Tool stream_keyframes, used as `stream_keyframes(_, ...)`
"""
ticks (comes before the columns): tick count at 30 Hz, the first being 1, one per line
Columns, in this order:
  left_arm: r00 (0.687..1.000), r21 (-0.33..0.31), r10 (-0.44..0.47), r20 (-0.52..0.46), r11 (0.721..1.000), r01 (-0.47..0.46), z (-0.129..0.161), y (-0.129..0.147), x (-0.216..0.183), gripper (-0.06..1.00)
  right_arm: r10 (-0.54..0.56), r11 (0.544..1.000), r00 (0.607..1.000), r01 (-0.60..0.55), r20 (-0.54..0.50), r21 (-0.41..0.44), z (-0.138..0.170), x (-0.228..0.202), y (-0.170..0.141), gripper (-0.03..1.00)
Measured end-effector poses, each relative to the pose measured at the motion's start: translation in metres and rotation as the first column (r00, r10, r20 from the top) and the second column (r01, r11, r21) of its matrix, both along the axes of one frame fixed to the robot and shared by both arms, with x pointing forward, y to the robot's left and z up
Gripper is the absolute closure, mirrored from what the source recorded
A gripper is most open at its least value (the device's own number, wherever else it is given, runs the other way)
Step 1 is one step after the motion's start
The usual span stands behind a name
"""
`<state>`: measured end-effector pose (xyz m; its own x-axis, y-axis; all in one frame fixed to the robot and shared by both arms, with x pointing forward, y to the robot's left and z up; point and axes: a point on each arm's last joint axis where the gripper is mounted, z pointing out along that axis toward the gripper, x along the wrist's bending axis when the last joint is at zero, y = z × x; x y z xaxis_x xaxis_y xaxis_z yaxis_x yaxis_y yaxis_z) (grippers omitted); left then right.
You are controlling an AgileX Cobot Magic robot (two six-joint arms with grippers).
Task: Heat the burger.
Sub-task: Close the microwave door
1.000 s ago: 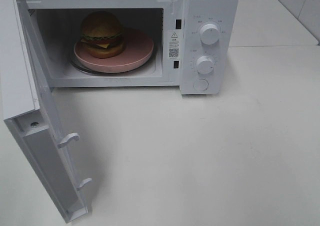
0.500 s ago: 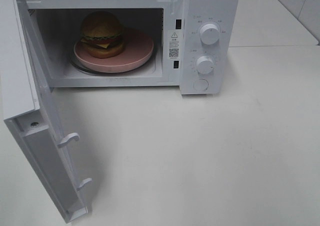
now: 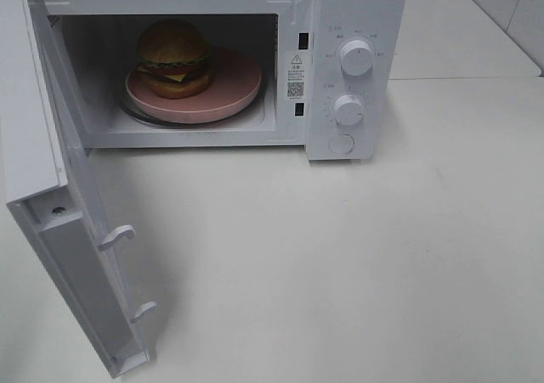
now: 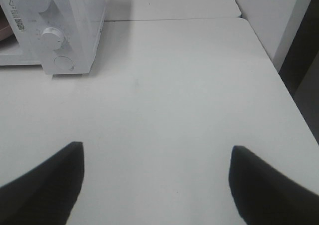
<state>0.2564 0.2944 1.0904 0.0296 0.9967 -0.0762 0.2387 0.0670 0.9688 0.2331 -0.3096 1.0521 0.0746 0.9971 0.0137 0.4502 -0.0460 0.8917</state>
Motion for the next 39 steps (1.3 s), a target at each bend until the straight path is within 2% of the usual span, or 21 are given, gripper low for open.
stream_keyframes(1, 1.000, 0.000, 0.003, 0.002, 1.000, -0.003, 0.001, 0.000, 0.004, 0.68, 0.000, 1.000, 1.000, 0.000, 0.000, 0.000, 0.000, 0.000, 0.000, 0.21)
stream_keyframes(2, 1.000, 0.000, 0.003, 0.002, 1.000, -0.003, 0.001, 0.000, 0.004, 0.68, 0.000, 1.000, 1.000, 0.000, 0.000, 0.000, 0.000, 0.000, 0.000, 0.21)
stream_keyframes(4, 1.000, -0.004, 0.010, -0.008, 1.000, -0.010, 0.005, 0.002, 0.021, 0.88, 0.000, 1.000, 1.000, 0.000, 0.000, 0.000, 0.000, 0.000, 0.000, 0.21)
stream_keyframes(5, 1.000, -0.004, 0.010, -0.008, 1.000, -0.010, 0.005, 0.002, 0.021, 0.88, 0.000, 1.000, 1.000, 0.000, 0.000, 0.000, 0.000, 0.000, 0.000, 0.21)
stream_keyframes(6, 1.000, -0.006, 0.017, 0.000, 1.000, -0.017, 0.007, 0.003, 0.032, 0.94, 0.000, 1.000, 1.000, 0.000, 0.000, 0.000, 0.000, 0.000, 0.000, 0.21)
stream_keyframes(10, 0.999, -0.010, 0.030, 0.017, 0.999, -0.030, 0.004, 0.004, 0.050, 0.94, 0.000, 1.000, 1.000, 0.000, 0.000, 0.000, 0.000, 0.000, 0.000, 0.21)
stream_keyframes(16, 0.991, -0.023, 0.067, 0.118, 0.998, -0.065, -0.011, 0.009, 0.081, 0.94, 0.000, 1.000, 1.000, 0.000, 0.000, 0.000, 0.000, 0.000, 0.000, 0.21)
stream_keyframes(19, 0.984, -0.024, 0.085, 0.155, 0.996, -0.082, -0.022, 0.011, 0.092, 0.94, 0.000, 1.000, 1.000, 0.000, 0.000, 0.000, 0.000, 0.000, 0.000, 0.21)
stream_keyframes(21, 0.972, -0.025, 0.111, 0.206, 0.994, -0.109, -0.040, 0.014, 0.106, 0.94, 0.000, 1.000, 1.000, 0.000, 0.000, 0.000, 0.000, 0.000, 0.000, 0.21)
stream_keyframes(27, 0.969, -0.021, 0.128, 0.212, 0.992, -0.126, -0.057, 0.016, 0.116, 0.94, 0.000, 1.000, 1.000, 0.000, 0.000, 0.000, 0.000, 0.000, 0.000, 0.21)
stream_keyframes(30, 0.975, -0.031, 0.130, 0.178, 0.992, -0.126, -0.068, 0.016, 0.126, 0.94, 0.000, 1.000, 1.000, 0.000, 0.000, 0.000, 0.000, 0.000, 0.000, 0.21)
stream_keyframes(32, 0.980, -0.035, 0.116, 0.161, 0.993, -0.112, -0.074, 0.015, 0.132, 0.94, 0.000, 1.000, 1.000, 0.000, 0.000, 0.000, 0.000, 0.000, 0.000, 0.21)
stream_keyframes(34, 0.991, -0.004, 0.021, 0.134, 1.000, -0.020, -0.085, 0.007, 0.146, 0.94, 0.000, 1.000, 1.000, 0.000, 0.000, 0.000, 0.000, 0.000, 0.000, 0.21)
stream_keyframes(35, 0.991, -0.004, 0.021, 0.134, 1.000, -0.020, -0.085, 0.007, 0.146, 0.94, 0.000, 1.000, 1.000, 0.000, 0.000, 0.000, 0.000, 0.000, 0.000, 0.21)
stream_keyframes(36, 0.992, 0.012, -0.017, 0.124, 1.000, 0.016, -0.088, 0.004, 0.149, 0.94, 0.000, 1.000, 1.000, 0.000, 0.000, 0.000, 0.000, 0.000, 0.000, 0.21)
stream_keyframes(37, 0.987, 0.038, -0.094, 0.132, 0.995, 0.089, -0.091, -0.002, 0.154, 0.94, 0.000, 1.000, 1.000, 0.000, 0.000, 0.000, 0.000, 0.000, 0.000, 0.21)
stream_keyframes(38, 0.987, 0.038, -0.094, 0.132, 0.995, 0.089, -0.091, -0.002, 0.154, 0.94, 0.000, 1.000, 1.000, 0.000, 0.000, 0.000, 0.000, 0.000, 0.000, 0.21)
stream_keyframes(39, 0.982, 0.049, -0.134, 0.133, 0.990, 0.129, -0.093, -0.005, 0.156, 0.94, 0.000, 1.000, 1.000, 0.000, 0.000, 0.000, 0.000, 0.000, 0.000, 0.21)
